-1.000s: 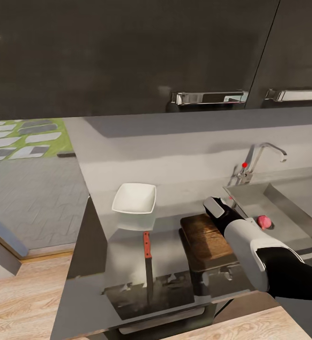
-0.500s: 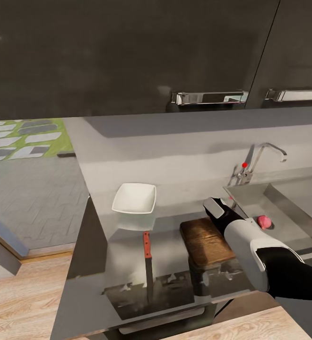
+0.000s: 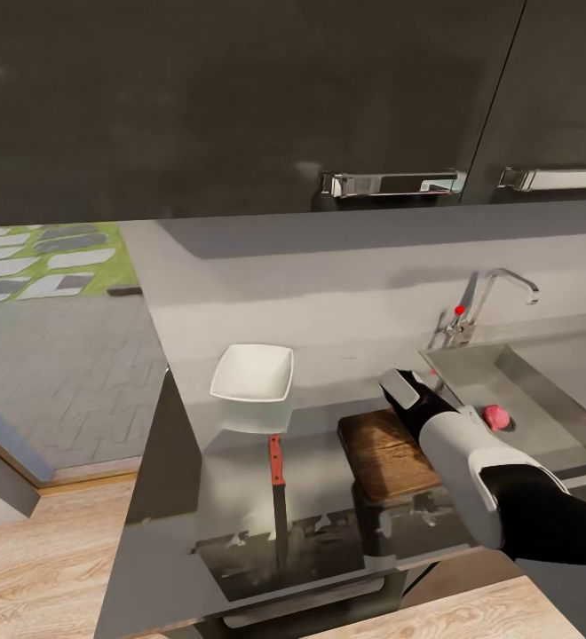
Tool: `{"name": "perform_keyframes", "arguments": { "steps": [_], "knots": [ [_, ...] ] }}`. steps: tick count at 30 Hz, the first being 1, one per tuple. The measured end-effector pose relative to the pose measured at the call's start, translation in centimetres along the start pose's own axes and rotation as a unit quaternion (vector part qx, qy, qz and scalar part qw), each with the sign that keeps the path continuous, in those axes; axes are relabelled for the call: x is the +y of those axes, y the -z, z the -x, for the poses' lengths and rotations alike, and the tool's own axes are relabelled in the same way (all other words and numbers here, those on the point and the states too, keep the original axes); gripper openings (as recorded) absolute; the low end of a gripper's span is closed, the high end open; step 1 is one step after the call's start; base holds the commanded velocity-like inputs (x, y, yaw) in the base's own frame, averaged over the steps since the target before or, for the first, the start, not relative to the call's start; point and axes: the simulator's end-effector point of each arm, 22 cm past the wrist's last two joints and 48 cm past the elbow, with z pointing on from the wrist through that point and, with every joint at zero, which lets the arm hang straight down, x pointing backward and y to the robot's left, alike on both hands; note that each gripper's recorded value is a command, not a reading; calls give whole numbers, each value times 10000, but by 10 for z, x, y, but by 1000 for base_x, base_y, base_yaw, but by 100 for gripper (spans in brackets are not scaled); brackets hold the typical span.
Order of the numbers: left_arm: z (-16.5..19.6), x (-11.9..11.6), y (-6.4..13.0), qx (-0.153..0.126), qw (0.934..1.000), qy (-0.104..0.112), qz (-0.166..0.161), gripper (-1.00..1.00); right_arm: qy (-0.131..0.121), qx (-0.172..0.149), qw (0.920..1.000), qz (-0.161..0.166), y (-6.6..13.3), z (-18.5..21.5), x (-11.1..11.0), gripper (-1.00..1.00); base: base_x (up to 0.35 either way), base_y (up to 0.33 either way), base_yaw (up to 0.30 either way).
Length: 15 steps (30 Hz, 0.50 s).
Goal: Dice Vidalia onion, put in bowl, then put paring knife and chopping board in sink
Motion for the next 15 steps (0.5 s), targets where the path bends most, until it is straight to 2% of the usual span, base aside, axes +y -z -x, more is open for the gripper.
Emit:
{"name": "perform_keyframes", "arguments": {
  "steps": [5, 8, 9, 11, 12, 15],
  "knots": [
    [0, 0, 0, -4, 10000, 0, 0, 100, -103, -115, 9992, 355, 21, 9, 17, 100, 0, 0, 0],
    [1, 0, 0, -7, 10000, 0, 0, 100, -190, -307, 9959, 826, 48, 24, 37, 100, 0, 0, 0],
    [1, 0, 0, -8, 10000, 0, 0, 100, -193, -425, 9930, 1089, 64, 33, 48, 100, 0, 0, 0],
    [1, 0, 0, -10, 10000, 0, 0, 100, -144, -545, 9892, 1354, 81, 42, 57, 100, 0, 0, 0],
    [1, 0, 0, -13, 10000, -1, 0, 100, -35, -661, 9851, 1587, 97, 49, 65, 100, 0, 0, 0],
    [2, 0, 0, -17, 10000, -1, 0, 100, 225, -876, 9754, 2012, 128, 59, 77, 100, 0, 0, 0]
  ]
}}
